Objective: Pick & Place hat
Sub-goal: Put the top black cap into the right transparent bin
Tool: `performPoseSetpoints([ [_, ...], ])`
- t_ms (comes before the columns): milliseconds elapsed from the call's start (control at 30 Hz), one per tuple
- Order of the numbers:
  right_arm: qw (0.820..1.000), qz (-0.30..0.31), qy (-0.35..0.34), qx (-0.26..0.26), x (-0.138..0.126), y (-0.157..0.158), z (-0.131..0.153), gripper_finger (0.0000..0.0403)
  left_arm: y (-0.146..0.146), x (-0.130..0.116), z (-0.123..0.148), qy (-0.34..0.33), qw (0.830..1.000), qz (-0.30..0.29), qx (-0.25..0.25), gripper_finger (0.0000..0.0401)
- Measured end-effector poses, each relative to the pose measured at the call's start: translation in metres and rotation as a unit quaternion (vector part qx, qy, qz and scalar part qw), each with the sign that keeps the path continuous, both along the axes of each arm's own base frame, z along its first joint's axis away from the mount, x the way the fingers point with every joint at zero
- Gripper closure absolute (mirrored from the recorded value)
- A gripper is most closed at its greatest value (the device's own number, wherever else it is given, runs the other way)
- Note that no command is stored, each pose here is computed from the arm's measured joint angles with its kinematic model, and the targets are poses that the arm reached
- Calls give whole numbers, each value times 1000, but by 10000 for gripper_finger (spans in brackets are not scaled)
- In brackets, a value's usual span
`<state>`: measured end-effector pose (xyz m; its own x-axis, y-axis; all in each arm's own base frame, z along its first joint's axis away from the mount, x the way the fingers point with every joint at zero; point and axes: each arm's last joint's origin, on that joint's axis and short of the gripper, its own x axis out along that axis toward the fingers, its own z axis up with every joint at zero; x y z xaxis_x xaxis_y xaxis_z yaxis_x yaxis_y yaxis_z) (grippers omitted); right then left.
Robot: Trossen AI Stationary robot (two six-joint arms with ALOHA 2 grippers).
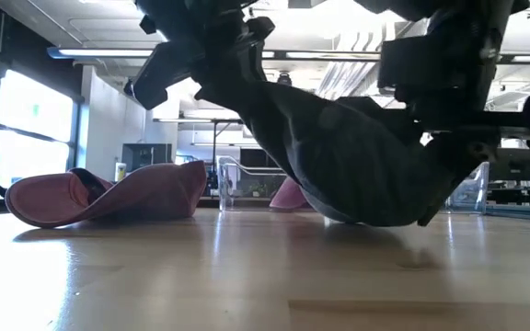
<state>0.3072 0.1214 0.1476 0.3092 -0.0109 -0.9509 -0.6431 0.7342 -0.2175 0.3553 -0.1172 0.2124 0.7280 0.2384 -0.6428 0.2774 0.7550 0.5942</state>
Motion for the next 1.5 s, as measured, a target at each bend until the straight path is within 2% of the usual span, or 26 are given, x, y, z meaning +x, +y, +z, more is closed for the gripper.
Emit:
performPoseSetpoints([
  [133, 999, -49, 8, 3, -1, -7, 1, 258, 1, -1, -1, 5, 1000, 4, 3, 400],
  [233, 997, -57, 42, 31, -7, -10, 6, 203, 1, -2, -2, 11, 1000, 13, 2, 400],
  [333, 996, -50, 49, 54, -8, -6, 7, 182, 2, -2, -2, 14, 1000, 16, 1, 400],
  [400, 997, -46, 31, 52, -8, 0, 7, 188, 2, -2, -2, 13, 1000, 16, 2, 400],
  [500, 998, -38, -4, 42, -6, 8, 9, 221, 2, -3, -3, 15, 1000, 19, 3, 400],
  [567, 999, -29, -10, 40, -6, 12, 9, 258, 3, -3, -3, 13, 1000, 27, 4, 400],
  [700, 999, -21, -5, 33, -10, 17, 9, 359, 4, -6, -5, 28, 999, 42, 15, 400],
  [767, 999, -16, 9, 31, -14, 19, 10, 390, 5, -8, -6, 37, 998, 48, 13, 400],
  [967, 998, -38, 42, 42, -21, 22, 8, 363, 4, -9, -7, 42, 998, 49, 3, 400],
  [1133, 996, -36, 60, 46, -24, 21, 9, 382, 5, -10, -8, 51, 998, 47, 1, 401],
  [1300, 999, -44, 18, 22, -24, 18, 18, 386, 5, -8, -8, 47, 998, 39, 4, 400],
  [1367, 999, -41, -3, 15, -24, 16, 25, 366, 5, -8, -8, 47, 998, 38, 5, 400],
  [1500, 997, -67, -41, -5, -27, 10, 41, 296, 5, -8, -8, 42, 998, 45, -3, 400],
])
